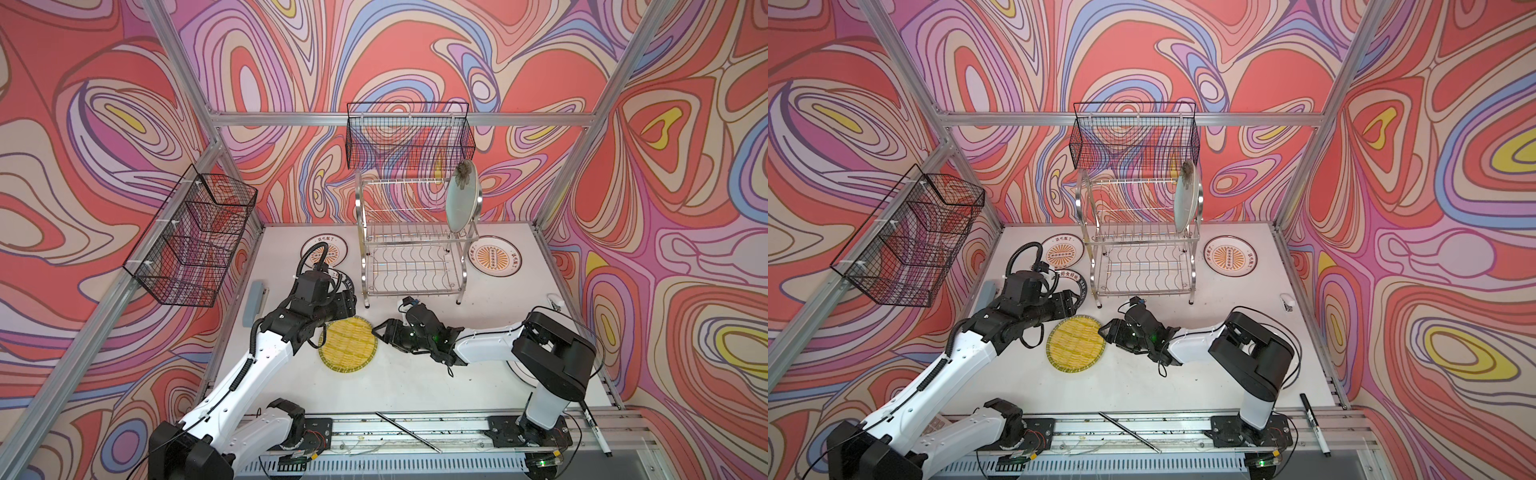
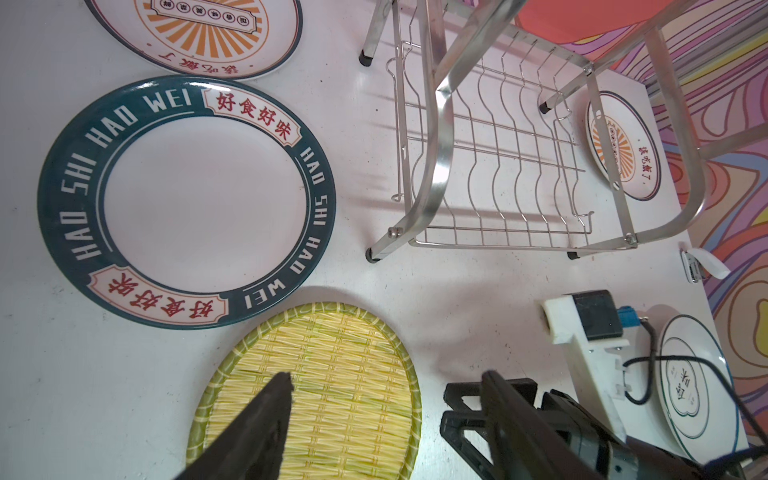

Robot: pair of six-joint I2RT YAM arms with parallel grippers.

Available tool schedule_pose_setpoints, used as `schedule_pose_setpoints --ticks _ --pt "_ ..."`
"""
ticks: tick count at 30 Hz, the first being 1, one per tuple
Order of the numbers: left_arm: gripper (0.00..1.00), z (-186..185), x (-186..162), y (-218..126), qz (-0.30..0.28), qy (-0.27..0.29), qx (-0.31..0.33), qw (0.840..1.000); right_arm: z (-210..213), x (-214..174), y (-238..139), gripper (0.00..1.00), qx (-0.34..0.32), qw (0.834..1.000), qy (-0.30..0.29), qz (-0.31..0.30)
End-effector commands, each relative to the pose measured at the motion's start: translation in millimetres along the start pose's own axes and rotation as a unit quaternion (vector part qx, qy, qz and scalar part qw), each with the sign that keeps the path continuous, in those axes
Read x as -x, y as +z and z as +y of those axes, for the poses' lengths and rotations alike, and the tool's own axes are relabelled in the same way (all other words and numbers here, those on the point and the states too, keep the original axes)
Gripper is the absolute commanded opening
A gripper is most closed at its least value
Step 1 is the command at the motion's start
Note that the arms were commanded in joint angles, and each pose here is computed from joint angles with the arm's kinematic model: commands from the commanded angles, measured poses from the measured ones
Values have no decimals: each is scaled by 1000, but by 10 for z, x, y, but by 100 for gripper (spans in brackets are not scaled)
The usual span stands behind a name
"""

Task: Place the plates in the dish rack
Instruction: 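Move the right gripper toward the yellow woven mat and lower it, then grip the rim of the yellow woven mat with the right gripper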

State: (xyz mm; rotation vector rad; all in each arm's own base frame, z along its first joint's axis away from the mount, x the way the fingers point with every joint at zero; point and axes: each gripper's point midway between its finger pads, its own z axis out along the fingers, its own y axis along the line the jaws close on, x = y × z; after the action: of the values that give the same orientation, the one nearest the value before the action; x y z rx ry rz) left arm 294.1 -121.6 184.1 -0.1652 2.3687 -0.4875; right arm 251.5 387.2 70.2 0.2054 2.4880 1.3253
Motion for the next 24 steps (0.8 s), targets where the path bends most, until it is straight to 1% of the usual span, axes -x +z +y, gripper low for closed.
schedule_pose_setpoints --ticks 1,6,12,20,24 --pt "74 51 32 -35 -8 3 11 1000 -120 -93 100 60 -22 999 11 23" --pt "74 -5 73 -47 -12 9 1 1000 -167 -132 158 59 -30 999 14 35" --pt "74 -31 69 -52 -9 11 -6 1000 -172 -173 236 56 -26 998 15 50" --pt "74 -104 106 -170 -15 39 -22 999 -160 -188 292 51 -23 998 15 57" --pt "75 -174 70 -188 0 43 -41 998 -171 -186 319 49 -22 998 17 58"
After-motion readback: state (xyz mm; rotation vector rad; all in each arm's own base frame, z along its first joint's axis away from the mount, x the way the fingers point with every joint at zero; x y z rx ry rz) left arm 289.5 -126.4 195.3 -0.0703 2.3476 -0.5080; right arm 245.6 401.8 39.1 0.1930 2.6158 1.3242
